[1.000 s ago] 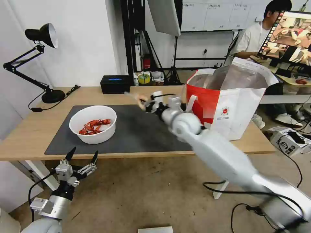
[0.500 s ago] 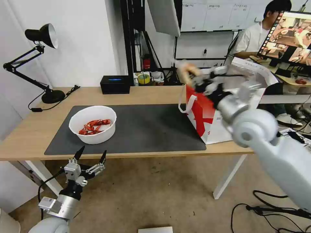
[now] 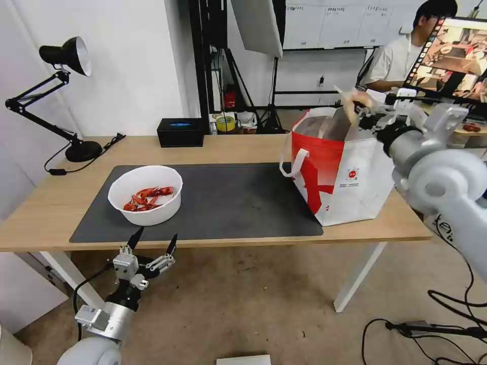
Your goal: Pick up the trash from the table and place it into the takeout bag.
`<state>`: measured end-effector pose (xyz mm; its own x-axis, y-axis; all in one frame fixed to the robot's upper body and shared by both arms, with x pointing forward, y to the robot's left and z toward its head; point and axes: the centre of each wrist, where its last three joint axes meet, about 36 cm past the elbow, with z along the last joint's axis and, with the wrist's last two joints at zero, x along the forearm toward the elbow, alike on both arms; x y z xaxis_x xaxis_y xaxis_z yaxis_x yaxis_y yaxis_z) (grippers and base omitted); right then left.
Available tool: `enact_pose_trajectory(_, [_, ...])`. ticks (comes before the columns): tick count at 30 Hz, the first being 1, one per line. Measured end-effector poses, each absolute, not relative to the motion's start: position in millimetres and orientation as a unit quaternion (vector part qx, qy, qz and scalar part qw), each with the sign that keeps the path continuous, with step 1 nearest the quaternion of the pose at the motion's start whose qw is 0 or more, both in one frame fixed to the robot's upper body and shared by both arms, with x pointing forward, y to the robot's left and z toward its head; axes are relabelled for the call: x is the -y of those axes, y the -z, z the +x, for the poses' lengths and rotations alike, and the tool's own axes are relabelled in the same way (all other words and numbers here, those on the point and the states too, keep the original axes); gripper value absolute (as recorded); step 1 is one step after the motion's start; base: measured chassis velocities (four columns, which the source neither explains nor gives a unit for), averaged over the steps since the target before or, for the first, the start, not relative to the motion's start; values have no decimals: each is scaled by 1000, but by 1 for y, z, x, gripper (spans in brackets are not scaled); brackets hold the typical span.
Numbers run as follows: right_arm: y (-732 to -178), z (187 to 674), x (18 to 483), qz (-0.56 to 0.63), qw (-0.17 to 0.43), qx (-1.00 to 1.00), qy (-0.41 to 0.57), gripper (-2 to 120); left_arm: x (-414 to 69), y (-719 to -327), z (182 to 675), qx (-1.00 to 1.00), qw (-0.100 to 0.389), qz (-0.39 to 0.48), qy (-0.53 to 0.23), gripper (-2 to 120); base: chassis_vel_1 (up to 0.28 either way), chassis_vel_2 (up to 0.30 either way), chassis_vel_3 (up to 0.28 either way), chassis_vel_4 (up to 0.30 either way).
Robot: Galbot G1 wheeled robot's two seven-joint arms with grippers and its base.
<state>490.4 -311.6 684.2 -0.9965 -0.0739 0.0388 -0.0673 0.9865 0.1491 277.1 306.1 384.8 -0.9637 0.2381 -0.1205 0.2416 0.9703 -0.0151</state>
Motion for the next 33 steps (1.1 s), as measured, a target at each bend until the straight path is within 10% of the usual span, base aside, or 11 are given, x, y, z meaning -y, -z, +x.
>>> enact_pose_trajectory(13, [-671,513,322,16,32,997,67,7,-306,-384,276,-991,58,120,15,100,0,0,0,0])
enact_pose_trajectory(33, [-660,507,317,44,21,997,59,72,-306,-383,276,-991,57,121,15,100,0,0,0,0])
